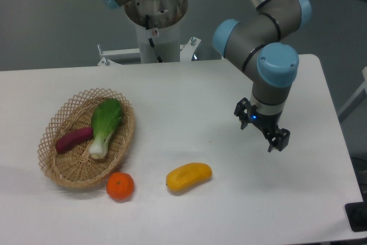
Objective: Pick up the sweet potato from the basket
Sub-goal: 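Move the gripper over the basket and lower it toward the purple sweet potato, then close the gripper on the purple sweet potato inside the basket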
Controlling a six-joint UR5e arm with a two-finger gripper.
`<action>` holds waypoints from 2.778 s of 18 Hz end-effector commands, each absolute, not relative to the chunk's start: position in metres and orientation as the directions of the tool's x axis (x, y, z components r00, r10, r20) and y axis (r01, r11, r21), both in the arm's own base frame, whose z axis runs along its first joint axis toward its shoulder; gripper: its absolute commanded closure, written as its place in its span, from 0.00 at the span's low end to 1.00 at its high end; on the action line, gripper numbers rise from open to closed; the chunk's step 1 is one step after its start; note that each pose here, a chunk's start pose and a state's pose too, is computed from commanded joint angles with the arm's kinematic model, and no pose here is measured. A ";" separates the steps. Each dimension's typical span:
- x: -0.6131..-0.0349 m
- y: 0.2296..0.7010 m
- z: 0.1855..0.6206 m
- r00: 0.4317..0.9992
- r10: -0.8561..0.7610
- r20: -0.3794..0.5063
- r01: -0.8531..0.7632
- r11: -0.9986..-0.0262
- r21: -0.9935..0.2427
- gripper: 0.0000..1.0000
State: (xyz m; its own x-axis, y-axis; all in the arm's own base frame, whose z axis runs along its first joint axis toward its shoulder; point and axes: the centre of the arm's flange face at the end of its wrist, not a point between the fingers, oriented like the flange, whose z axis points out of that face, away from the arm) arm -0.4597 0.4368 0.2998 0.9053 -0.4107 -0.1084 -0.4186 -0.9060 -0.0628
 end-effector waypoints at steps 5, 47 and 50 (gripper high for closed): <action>-0.420 0.449 0.301 0.921 -0.382 -0.082 -0.389 -0.914 -0.114 0.00; -0.041 0.631 0.215 0.886 -0.449 0.114 -0.439 -0.892 -0.108 0.00; -0.040 0.631 0.204 0.887 -0.445 0.124 -0.435 -0.895 -0.097 0.00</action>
